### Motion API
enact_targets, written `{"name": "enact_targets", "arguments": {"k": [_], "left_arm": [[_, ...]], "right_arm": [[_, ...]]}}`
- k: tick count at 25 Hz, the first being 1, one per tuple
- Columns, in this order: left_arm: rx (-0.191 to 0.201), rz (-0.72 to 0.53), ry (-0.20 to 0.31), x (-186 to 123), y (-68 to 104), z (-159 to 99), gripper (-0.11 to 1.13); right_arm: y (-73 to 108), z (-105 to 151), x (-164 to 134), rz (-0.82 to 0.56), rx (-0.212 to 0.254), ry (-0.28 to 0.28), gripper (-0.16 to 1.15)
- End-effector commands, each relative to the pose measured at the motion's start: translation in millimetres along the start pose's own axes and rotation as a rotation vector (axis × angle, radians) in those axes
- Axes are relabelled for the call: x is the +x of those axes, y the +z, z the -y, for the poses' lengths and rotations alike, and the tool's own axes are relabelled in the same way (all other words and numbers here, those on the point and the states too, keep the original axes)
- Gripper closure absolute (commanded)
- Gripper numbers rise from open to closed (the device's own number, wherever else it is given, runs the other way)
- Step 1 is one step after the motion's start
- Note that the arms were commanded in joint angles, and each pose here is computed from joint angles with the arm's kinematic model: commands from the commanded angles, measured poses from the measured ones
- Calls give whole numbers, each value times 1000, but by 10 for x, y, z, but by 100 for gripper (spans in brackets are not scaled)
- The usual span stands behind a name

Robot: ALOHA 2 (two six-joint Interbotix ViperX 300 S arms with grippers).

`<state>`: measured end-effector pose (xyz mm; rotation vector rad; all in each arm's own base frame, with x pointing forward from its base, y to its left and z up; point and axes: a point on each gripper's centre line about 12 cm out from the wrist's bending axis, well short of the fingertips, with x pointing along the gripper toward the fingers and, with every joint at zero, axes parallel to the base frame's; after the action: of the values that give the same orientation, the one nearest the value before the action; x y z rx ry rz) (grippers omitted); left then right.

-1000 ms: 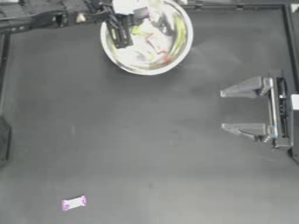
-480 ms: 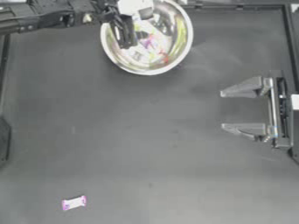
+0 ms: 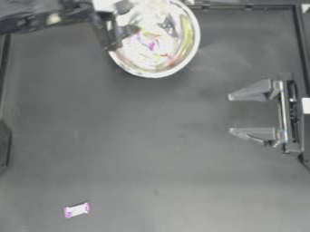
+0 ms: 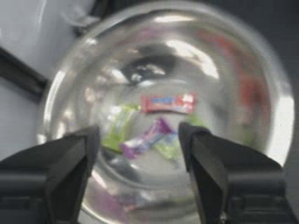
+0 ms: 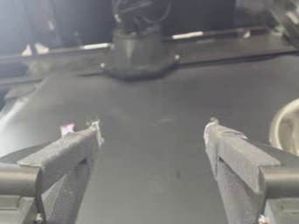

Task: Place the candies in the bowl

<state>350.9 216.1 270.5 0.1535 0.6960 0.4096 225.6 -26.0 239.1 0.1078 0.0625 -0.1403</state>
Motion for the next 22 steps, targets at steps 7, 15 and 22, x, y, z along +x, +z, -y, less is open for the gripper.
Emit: {"name": "enact_targets", "arguments": {"k": [7,15,22], "left_arm": [[-57,199,-140,-1168,-124,654,14],[-45,254,-207,-1497,-582,955,14],[-69,360,-259,-1795,-849,1108,14]], "right_arm": [[68,-6,24,21,2,0,-2],[42,-5,57,6,1,-1,-2],[37,-1,65,3,5,-5,-2]]}}
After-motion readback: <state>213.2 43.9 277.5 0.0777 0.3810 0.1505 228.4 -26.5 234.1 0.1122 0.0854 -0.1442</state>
